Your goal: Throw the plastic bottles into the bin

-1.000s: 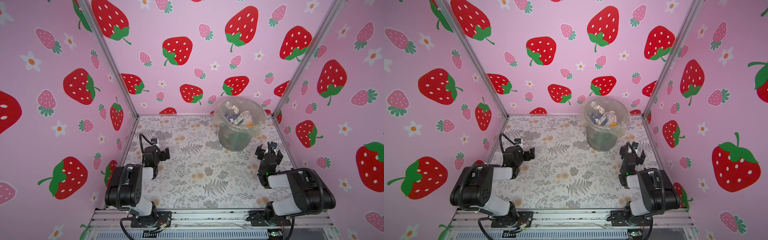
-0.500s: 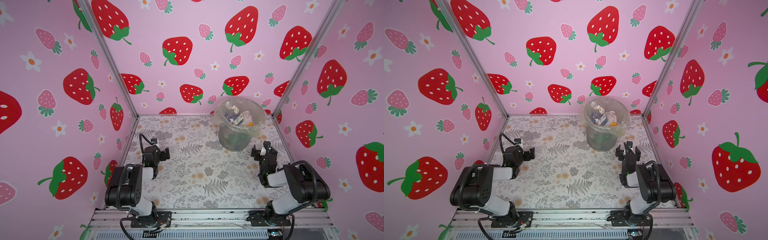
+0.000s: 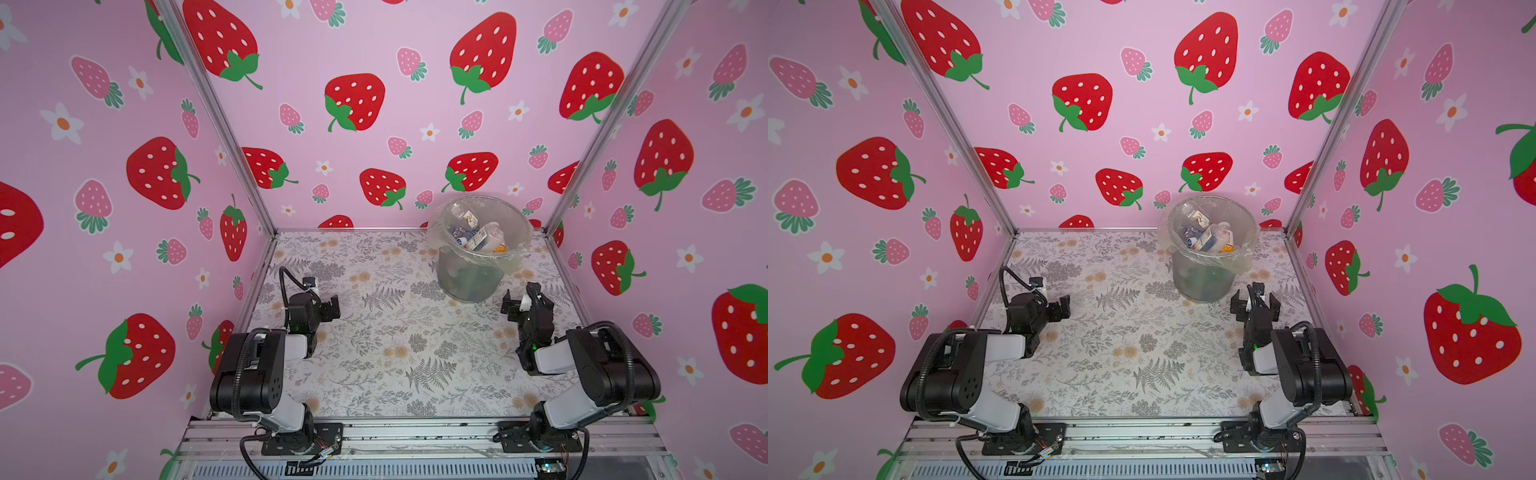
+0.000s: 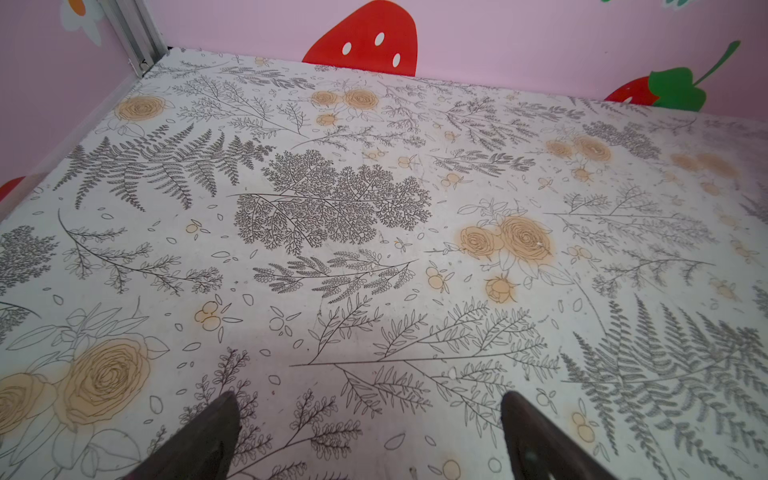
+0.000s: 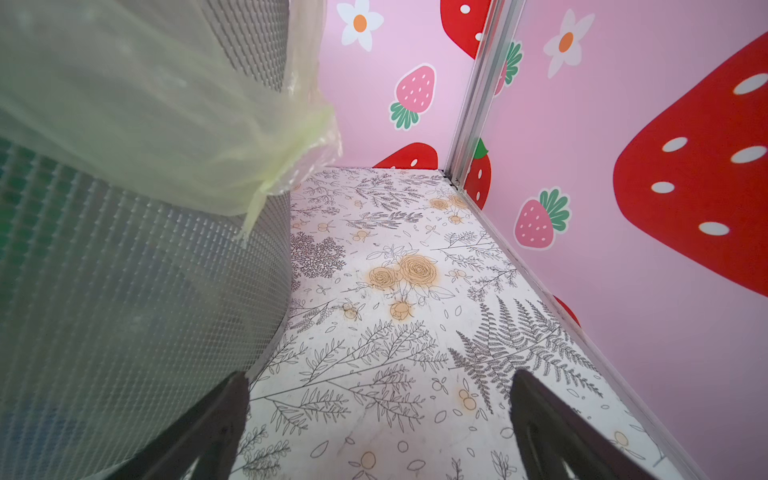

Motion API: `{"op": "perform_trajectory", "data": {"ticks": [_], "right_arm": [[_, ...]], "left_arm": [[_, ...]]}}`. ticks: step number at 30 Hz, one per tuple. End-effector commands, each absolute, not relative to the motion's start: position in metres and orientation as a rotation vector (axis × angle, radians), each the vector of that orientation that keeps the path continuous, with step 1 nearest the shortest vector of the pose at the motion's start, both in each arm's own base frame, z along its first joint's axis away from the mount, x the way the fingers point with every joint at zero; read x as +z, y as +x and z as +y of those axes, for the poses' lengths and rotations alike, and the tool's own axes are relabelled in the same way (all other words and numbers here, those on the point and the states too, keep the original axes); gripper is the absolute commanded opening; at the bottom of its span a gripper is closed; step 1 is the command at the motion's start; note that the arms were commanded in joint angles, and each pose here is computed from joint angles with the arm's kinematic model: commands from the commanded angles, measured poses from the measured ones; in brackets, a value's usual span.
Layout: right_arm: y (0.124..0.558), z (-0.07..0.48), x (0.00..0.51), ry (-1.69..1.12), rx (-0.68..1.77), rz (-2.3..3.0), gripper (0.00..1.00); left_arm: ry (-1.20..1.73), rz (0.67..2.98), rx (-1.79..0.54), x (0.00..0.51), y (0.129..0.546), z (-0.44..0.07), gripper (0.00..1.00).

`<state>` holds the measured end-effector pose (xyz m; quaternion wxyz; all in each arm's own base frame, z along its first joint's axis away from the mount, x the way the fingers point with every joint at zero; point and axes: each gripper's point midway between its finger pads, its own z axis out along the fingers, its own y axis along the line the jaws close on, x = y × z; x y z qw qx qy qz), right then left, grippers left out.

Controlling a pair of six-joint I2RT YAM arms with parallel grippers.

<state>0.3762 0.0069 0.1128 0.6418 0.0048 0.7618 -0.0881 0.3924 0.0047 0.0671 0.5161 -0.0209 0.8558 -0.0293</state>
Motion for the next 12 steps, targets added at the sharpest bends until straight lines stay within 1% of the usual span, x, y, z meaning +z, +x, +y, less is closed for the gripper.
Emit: {"op": "perform_trajectory", "data": {"ticks": [1, 12], "right_arm": [[0.3798, 0.0068, 0.1238, 0.01, -0.201, 1.703, 0.99], [0.3799, 0.0068, 0.1231, 0.009, -0.202, 1.705, 0.99]], "left_arm": [[-0.013, 2.0, -0.06, 0.0847, 0.4032, 0.0026, 0.99], [-0.013, 2.0, -0.061, 0.0847, 0.4032, 0.0021, 0.99]]}}
